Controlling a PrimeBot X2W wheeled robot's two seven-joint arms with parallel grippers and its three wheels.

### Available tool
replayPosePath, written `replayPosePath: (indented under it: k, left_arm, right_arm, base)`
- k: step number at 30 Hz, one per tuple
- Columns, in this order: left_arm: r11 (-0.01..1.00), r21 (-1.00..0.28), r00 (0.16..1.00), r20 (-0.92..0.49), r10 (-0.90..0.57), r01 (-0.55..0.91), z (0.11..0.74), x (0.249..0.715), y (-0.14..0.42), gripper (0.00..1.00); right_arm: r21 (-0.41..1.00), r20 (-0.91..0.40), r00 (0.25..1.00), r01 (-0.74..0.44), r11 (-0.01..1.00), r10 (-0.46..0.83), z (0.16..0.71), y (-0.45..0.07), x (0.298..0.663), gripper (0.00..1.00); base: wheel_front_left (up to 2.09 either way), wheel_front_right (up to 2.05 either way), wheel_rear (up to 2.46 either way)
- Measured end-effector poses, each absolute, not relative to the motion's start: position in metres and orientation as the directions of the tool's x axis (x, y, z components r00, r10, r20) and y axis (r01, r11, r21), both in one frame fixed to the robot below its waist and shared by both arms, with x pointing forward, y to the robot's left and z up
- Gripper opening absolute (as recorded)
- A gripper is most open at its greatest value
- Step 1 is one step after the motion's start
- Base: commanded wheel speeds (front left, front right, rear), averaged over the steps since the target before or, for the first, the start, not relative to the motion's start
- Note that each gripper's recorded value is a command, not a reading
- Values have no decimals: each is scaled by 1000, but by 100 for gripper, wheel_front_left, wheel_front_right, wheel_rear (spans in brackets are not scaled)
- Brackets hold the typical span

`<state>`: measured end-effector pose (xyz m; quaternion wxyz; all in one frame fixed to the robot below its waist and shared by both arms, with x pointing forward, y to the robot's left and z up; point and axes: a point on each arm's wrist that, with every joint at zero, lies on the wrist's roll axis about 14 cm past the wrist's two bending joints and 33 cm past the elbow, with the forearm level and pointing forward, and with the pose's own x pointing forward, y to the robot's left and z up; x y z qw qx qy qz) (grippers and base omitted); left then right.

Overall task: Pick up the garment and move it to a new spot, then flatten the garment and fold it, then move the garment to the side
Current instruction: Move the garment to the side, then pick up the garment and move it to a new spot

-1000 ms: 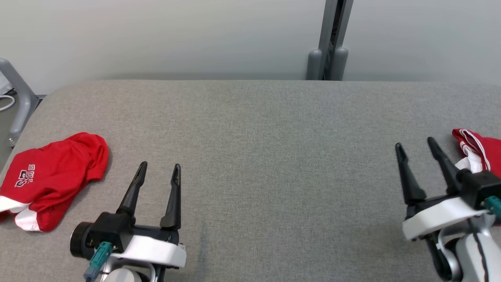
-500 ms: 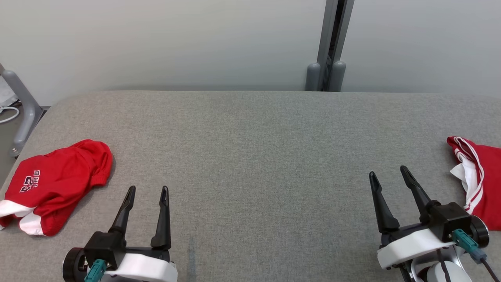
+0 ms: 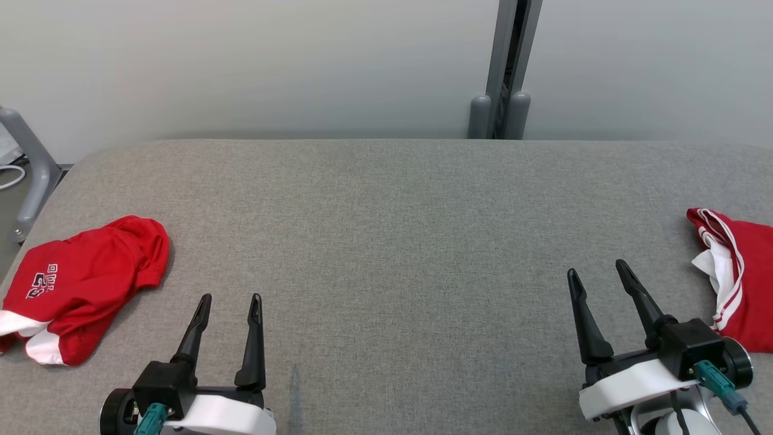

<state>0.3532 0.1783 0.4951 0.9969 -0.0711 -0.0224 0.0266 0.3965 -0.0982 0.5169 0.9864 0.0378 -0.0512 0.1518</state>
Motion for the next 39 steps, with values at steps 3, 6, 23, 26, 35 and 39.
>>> replayPosePath:
  k: [3,6,23,26,35,39]
  left_arm:
    - [989,-143,998,40,54,-48,495,354,178,100]
    - [989,-143,998,43,50,-43,496,355,177,100]
    - [989,-142,999,27,40,-36,491,356,174,100]
    - [989,-143,999,25,35,-31,490,356,173,100]
    - [990,-141,999,16,34,-31,487,356,173,100]
    - [990,-135,999,11,52,-50,486,354,180,100]
  right_arm:
    - [60,112,950,-300,952,292,517,-99,397,100]
    - [62,112,951,-296,953,288,517,-101,397,100]
    - [83,109,952,-296,951,287,515,-100,398,100]
    - [84,107,952,-296,951,287,514,-99,398,100]
    - [123,95,955,-292,948,282,508,-99,404,100]
    - [116,86,943,-330,937,322,504,-84,407,100]
  base:
    - [0,0,0]
    - [0,0,0]
    - [0,0,0]
    - [0,0,0]
    - [0,0,0]
    - [0,0,0]
